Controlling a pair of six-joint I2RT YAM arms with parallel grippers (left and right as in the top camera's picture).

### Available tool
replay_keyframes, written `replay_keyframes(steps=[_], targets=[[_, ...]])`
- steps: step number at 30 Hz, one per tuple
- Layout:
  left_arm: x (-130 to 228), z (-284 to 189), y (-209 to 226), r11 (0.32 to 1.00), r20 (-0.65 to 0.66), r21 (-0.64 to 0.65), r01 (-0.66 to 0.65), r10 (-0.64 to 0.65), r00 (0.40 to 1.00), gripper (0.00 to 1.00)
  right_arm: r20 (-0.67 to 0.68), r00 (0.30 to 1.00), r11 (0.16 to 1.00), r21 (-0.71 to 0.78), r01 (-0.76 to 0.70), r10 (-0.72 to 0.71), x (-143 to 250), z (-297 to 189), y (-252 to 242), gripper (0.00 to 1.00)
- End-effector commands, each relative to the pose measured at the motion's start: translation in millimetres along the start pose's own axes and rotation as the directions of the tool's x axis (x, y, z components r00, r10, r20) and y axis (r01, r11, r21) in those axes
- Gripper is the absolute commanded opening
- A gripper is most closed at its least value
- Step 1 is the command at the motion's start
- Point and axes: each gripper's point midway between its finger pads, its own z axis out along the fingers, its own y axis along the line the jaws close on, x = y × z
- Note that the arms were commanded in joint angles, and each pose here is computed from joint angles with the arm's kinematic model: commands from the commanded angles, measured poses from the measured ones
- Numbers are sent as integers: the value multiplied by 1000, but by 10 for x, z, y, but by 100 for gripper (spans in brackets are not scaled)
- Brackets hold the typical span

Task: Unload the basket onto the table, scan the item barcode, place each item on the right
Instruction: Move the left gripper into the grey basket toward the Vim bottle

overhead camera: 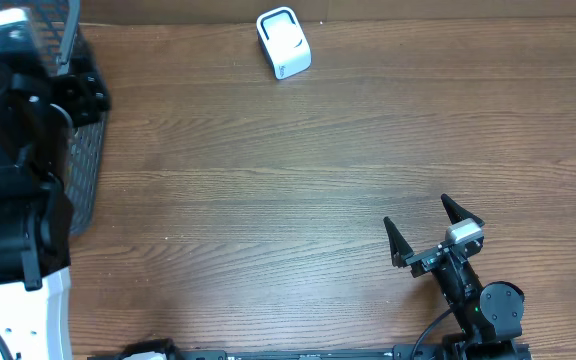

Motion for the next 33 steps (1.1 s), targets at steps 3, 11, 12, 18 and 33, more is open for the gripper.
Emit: replay_keyframes(steps=[3, 11, 12, 18, 33], targets=[[43, 177, 718, 961, -36, -275, -30, 21, 999, 79, 3, 1000, 1000, 14, 5, -5, 20, 0, -26, 100], [438, 536, 1297, 955, -170, -296, 28, -81, 982, 84, 3, 1000, 1000, 14, 5, -5, 20, 0, -26, 100], [510, 575, 1355, 955, -193, -294, 37, -97, 976, 85, 3, 1000, 1000, 14, 5, -5, 20, 0, -26, 100], [908, 806, 1643, 952, -304, -291, 89, -180, 936, 91, 3, 1000, 1000, 14, 5, -5, 21, 0, -26, 100], [2144, 1239, 1797, 942, -633, -323, 92, -287, 719, 100, 3, 1000, 1000, 14, 5, -5, 20, 0, -26, 100]])
